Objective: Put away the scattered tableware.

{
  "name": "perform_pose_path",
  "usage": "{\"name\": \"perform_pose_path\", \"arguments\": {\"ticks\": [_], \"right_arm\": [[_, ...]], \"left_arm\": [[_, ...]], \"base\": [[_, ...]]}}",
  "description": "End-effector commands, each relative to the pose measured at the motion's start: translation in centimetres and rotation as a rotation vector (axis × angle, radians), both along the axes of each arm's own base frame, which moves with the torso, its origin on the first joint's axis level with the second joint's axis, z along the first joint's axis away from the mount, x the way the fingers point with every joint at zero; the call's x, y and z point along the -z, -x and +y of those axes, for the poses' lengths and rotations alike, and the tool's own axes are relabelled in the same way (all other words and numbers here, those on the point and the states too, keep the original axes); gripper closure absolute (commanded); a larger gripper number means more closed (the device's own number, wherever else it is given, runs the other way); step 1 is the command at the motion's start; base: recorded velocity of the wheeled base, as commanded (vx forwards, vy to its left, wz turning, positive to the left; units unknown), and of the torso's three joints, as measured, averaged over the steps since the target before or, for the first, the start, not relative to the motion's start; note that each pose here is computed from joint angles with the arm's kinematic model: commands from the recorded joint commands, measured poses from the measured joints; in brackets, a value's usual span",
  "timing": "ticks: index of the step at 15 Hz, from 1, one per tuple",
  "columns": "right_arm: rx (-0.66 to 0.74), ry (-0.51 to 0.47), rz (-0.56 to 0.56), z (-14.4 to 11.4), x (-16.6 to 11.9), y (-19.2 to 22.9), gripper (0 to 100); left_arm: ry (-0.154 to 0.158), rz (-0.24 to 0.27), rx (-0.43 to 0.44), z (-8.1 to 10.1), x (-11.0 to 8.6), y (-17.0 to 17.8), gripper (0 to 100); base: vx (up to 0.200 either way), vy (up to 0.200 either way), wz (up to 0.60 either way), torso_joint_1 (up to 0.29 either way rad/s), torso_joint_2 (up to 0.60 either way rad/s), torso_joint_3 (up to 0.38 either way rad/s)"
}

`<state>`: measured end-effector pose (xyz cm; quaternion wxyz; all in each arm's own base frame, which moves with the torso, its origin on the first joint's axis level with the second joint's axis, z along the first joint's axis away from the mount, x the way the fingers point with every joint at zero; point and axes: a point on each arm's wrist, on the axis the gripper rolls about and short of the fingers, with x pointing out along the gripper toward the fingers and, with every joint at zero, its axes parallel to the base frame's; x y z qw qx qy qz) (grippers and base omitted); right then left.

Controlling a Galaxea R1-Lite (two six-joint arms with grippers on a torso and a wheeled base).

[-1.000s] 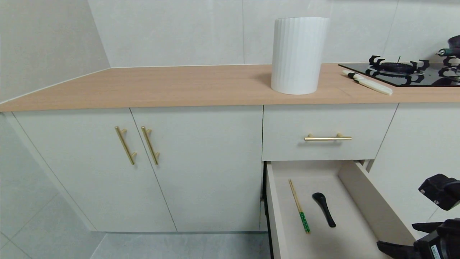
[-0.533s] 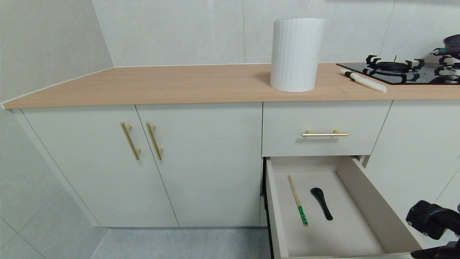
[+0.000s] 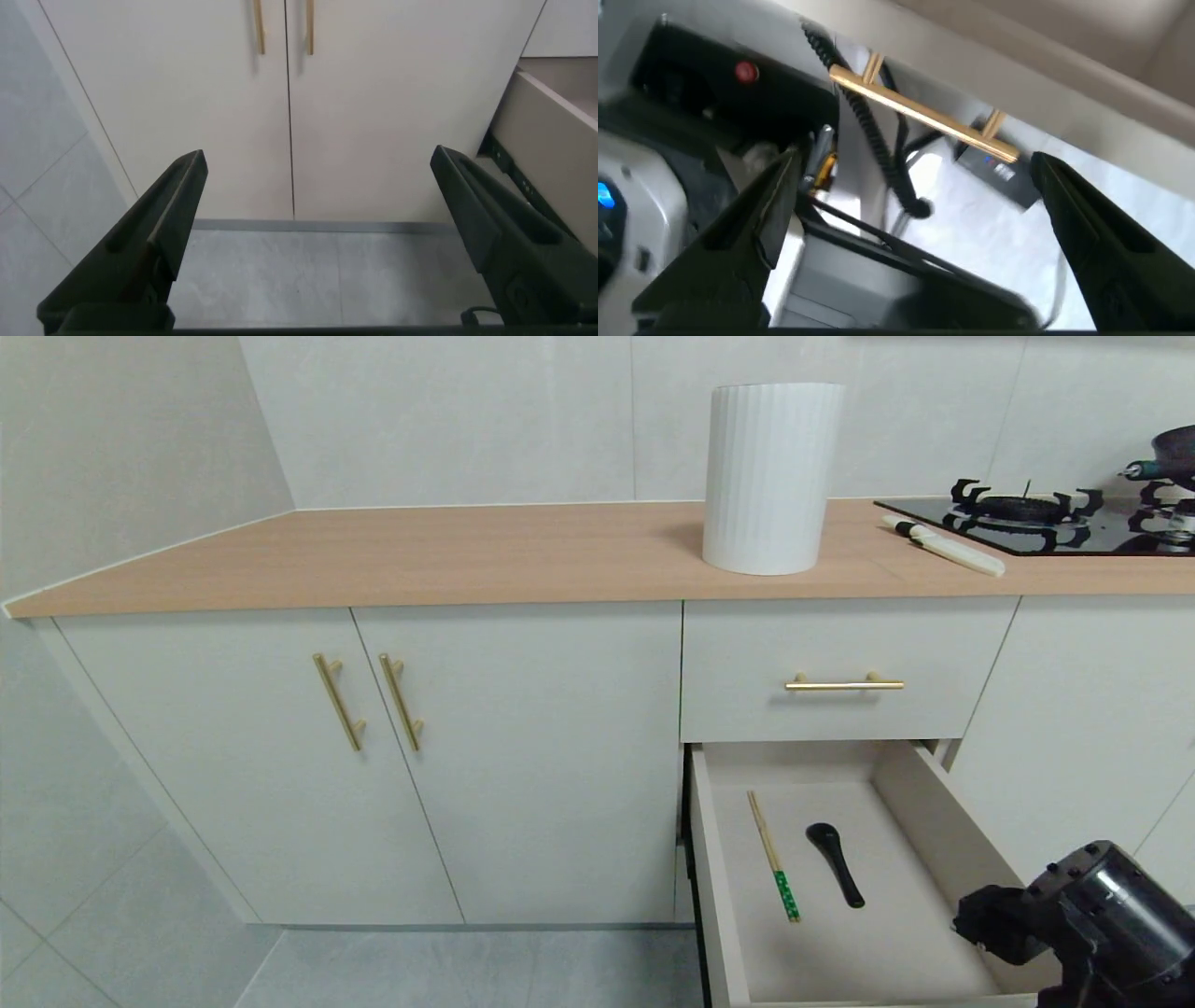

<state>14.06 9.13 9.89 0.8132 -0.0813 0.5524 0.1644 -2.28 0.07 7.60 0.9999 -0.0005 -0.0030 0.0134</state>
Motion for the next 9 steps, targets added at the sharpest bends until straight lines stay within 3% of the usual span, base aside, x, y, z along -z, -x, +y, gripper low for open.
{"name": "perform_pose_path", "arguments": {"ticks": [1,9], "right_arm": [[0.048,0.018,0.055,0.9,1.3,-1.4,0],[0.288,-0.044,-0.145,0.9,1.0,-5.8,0]], "left_arm": [[0.001,0.0,-0.001,0.0,0.0,0.0,0],[0.001,0.0,-0.001,0.0,0.0,0.0,0]], "base": [[0.0,0.0,0.0,0.0,0.0,0.0],[0.0,0.0,0.0,0.0,0.0,0.0]]}}
